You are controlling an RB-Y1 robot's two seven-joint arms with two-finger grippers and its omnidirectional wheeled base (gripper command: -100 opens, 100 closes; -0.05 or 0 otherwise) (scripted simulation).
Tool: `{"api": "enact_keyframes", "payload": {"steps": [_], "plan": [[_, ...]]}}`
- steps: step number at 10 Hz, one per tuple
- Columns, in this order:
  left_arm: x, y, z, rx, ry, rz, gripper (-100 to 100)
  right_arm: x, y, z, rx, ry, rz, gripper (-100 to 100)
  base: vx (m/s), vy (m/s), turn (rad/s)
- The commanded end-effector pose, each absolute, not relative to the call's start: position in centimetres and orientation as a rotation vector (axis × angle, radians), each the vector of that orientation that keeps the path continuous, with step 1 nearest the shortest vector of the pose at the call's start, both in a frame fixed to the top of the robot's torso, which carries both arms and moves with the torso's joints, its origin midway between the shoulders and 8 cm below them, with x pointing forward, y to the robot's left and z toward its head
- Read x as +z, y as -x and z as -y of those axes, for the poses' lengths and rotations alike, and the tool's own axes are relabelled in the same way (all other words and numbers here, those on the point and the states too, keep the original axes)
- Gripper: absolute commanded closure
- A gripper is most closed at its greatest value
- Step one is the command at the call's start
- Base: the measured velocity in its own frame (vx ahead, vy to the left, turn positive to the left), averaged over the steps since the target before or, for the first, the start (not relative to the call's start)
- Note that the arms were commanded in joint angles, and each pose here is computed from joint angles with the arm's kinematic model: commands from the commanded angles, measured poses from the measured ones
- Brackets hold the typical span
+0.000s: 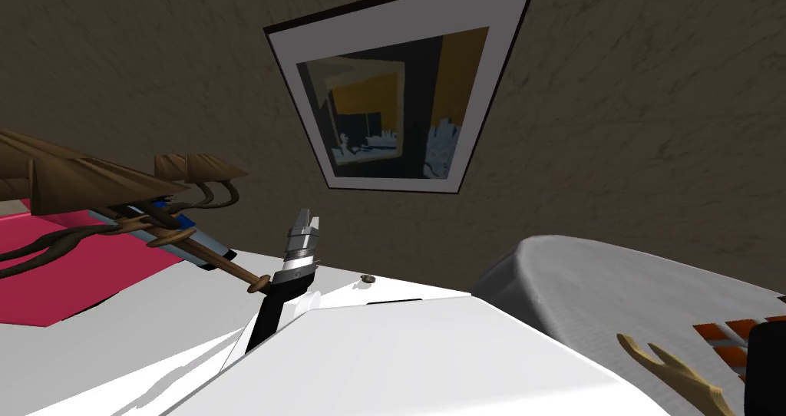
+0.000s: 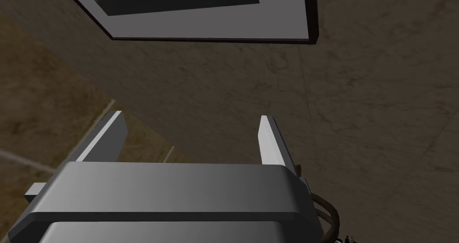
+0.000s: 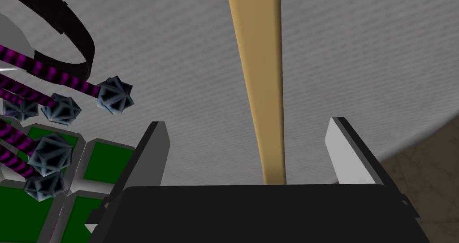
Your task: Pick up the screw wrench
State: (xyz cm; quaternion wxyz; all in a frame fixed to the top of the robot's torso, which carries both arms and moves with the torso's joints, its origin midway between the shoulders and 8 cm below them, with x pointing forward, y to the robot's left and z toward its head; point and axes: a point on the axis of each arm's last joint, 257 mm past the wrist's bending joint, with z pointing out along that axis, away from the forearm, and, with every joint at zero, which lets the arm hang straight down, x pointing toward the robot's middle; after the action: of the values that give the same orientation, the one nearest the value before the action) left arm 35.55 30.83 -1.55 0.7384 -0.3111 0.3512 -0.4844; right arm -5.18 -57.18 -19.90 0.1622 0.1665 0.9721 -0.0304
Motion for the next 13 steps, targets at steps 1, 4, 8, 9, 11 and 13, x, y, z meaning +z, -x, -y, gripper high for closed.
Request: {"api": "enact_keyframes", "payload": {"steps": [1, 4, 8, 9, 11, 13], "plan": [[-1.5, -35.5, -30.8, -1.063, 0.683, -0.771, 0, -20.2, 5.5, 57.0, -0.075, -0.458, -2.810, -100, 0.021, -0.007, 0.089], [-1.5, -35.5, -30.8, -1.063, 0.683, -0.771, 0, -20.8, 8.0, 56.4, -0.045, -0.421, -2.951, -100, 0.025, 0.005, 0.169], [-1.6, -35.5, -30.8, -1.063, 0.683, -0.771, 0, -20.7, 9.7, 55.9, -0.032, -0.424, -3.022, -100, 0.023, 0.005, 0.059], [-1.6, -35.5, -30.8, -1.063, 0.683, -0.771, 0, -20.7, 9.8, 55.8, -0.031, -0.424, -3.024, 0, 0.000, 0.000, 0.000], [-1.6, -35.5, -30.8, -1.063, 0.683, -0.771, 0, -22.1, 9.9, 56.0, -0.028, -0.422, -3.022, -100, 0.012, -0.002, -0.007], [-1.6, -35.5, -30.8, -1.063, 0.683, -0.771, 0, -22.9, 10.0, 56.0, -0.026, -0.419, -3.022, -100, 0.014, -0.001, -0.003]]}}
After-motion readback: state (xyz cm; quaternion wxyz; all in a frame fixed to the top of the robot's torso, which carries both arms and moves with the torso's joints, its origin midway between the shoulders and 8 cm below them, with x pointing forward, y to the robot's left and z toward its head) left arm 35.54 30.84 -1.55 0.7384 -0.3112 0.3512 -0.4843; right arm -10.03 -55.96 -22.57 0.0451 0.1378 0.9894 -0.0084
